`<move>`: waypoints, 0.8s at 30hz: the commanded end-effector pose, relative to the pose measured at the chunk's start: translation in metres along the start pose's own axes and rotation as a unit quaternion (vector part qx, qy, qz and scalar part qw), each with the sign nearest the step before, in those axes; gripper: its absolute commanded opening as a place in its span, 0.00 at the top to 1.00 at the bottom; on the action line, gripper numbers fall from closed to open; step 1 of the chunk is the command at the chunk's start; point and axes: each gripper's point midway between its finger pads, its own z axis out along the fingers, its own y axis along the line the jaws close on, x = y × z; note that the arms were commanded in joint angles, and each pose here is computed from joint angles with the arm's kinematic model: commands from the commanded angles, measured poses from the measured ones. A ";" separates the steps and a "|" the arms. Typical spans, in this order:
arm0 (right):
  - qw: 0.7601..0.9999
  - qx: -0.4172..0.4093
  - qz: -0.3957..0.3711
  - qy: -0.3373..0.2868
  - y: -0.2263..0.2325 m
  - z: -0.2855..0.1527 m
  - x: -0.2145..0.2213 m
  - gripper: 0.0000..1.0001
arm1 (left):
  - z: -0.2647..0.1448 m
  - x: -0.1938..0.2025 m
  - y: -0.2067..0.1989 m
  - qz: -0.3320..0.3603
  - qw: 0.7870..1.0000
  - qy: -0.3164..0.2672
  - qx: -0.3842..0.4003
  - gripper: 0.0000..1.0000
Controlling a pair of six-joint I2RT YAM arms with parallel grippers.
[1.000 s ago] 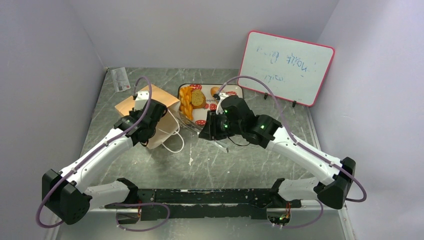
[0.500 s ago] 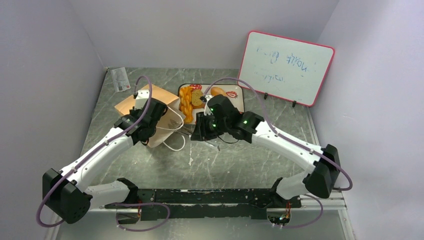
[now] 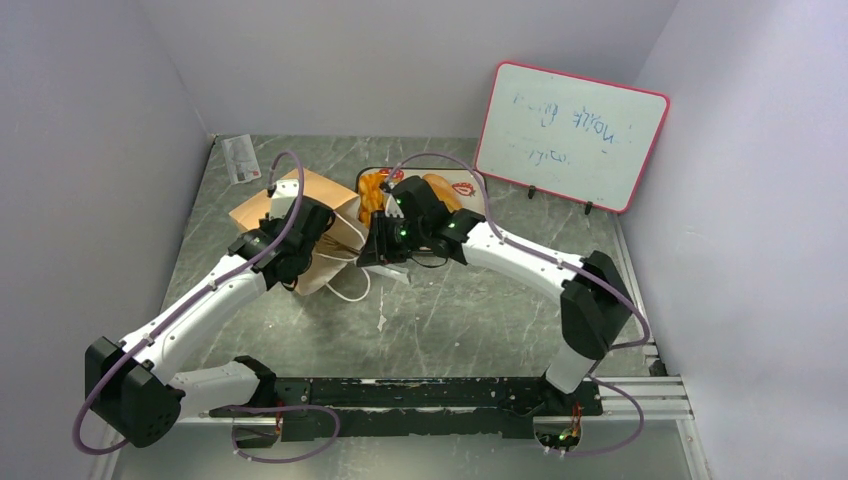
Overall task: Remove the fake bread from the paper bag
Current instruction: Take out the fake bread from the paper bag.
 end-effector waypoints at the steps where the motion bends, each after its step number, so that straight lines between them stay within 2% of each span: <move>1: 0.995 -0.083 0.044 -0.017 0.026 0.008 -0.025 0.79 | -0.004 -0.014 -0.006 -0.027 0.999 -0.014 0.019 0.93; 9: 0.988 -0.096 0.116 -0.015 0.027 0.026 -0.031 0.69 | -0.001 -0.012 -0.011 -0.027 0.999 -0.012 0.025 0.93; 24: 0.969 -0.102 0.223 -0.001 0.026 0.054 -0.040 0.63 | 0.002 -0.010 -0.017 -0.031 0.999 -0.012 0.035 0.93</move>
